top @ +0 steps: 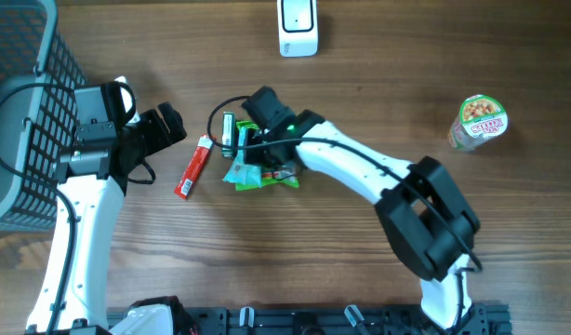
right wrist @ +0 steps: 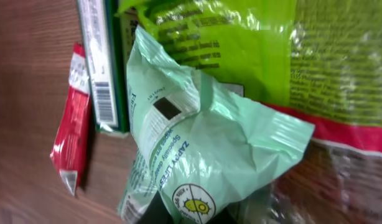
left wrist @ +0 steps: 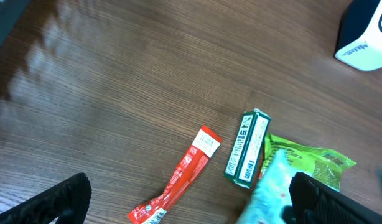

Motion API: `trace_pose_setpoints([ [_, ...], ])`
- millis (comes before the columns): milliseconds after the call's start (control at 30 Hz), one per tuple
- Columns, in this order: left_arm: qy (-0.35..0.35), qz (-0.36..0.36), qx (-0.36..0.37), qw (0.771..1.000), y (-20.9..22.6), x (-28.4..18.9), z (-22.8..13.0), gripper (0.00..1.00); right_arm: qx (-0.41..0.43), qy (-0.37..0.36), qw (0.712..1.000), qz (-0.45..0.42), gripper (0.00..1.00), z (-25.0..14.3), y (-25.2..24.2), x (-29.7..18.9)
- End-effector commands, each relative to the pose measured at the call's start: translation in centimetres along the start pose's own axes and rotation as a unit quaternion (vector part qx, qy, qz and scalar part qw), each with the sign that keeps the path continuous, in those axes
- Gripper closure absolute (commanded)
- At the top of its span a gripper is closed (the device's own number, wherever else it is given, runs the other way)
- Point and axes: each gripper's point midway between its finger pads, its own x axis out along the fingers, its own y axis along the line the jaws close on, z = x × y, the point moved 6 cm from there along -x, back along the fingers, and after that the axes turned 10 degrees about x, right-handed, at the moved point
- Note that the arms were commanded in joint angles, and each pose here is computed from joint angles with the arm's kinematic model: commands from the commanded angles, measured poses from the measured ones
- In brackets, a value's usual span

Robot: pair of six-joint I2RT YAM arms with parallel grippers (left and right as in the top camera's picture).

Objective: Scan the item barcode
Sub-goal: 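Grasp the light-green snack bag with the right gripper, then lift the light-green bag and carry it right with the right gripper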

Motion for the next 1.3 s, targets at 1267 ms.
trace_pose_setpoints([
  [1267,-0.007,-0.006,0.003,1.0,-0.2,-0.3,0.4,0.0,-0.187,0.058,0.963,0.186,0.96,-2.3,-4.9,-24.3],
])
